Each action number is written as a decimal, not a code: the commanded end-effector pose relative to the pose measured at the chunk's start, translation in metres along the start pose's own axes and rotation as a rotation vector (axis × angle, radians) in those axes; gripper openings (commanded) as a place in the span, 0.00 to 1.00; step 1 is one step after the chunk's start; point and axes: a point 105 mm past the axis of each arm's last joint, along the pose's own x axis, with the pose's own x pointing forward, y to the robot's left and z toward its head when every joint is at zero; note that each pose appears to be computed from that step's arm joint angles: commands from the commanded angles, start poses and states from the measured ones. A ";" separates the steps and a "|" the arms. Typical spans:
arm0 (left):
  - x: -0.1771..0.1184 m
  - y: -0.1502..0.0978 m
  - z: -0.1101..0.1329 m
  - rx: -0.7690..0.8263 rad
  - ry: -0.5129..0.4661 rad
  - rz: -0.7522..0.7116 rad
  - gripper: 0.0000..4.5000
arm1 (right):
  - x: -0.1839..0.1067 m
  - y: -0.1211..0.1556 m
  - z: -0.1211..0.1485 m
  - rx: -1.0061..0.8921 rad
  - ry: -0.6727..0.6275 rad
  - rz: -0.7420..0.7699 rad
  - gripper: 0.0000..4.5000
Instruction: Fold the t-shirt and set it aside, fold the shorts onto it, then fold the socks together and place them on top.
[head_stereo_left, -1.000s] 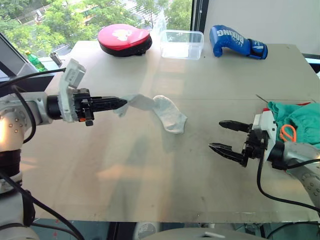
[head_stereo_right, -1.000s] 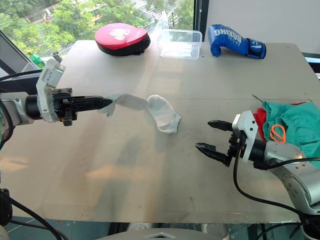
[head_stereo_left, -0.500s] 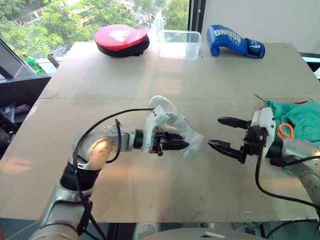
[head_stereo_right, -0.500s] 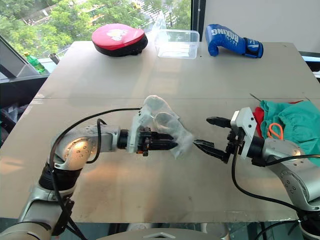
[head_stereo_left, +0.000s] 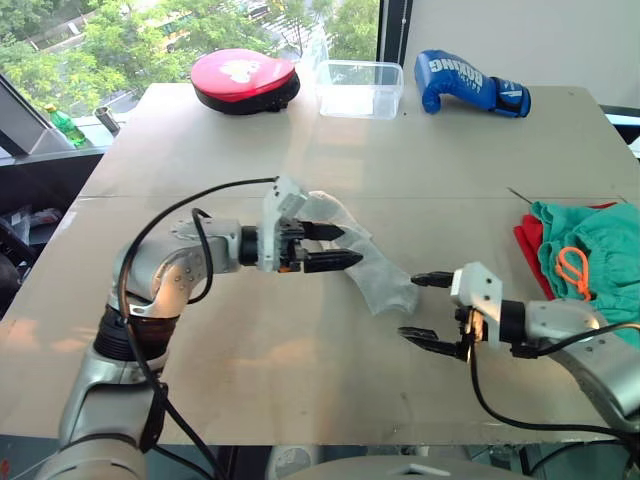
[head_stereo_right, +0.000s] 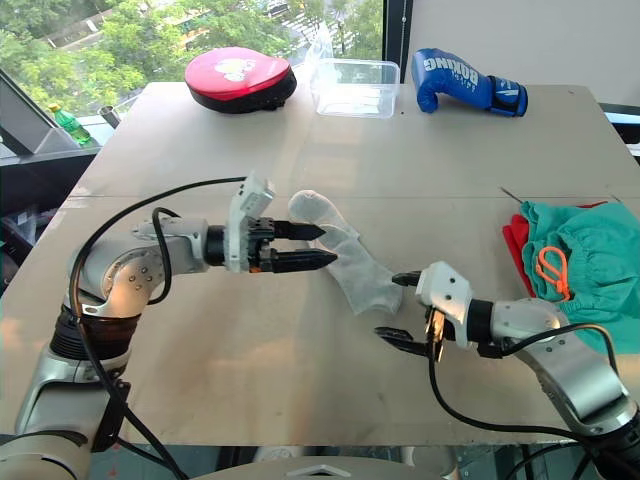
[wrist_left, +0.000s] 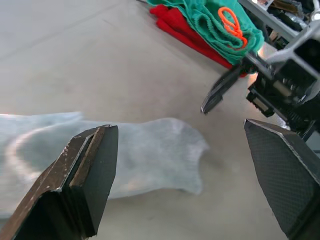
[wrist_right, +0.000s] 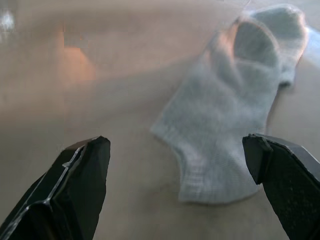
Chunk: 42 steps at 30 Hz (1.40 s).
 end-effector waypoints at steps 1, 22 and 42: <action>-0.021 0.009 0.004 0.135 0.028 0.019 0.95 | 0.008 -0.002 -0.006 -0.114 0.043 0.003 1.00; -0.029 0.004 -0.008 0.199 0.078 0.008 0.97 | 0.016 -0.021 -0.030 -0.017 0.130 0.025 0.01; -0.034 -0.005 0.003 0.220 0.045 -0.043 0.97 | -0.035 -0.052 -0.006 1.344 -0.432 -0.347 0.01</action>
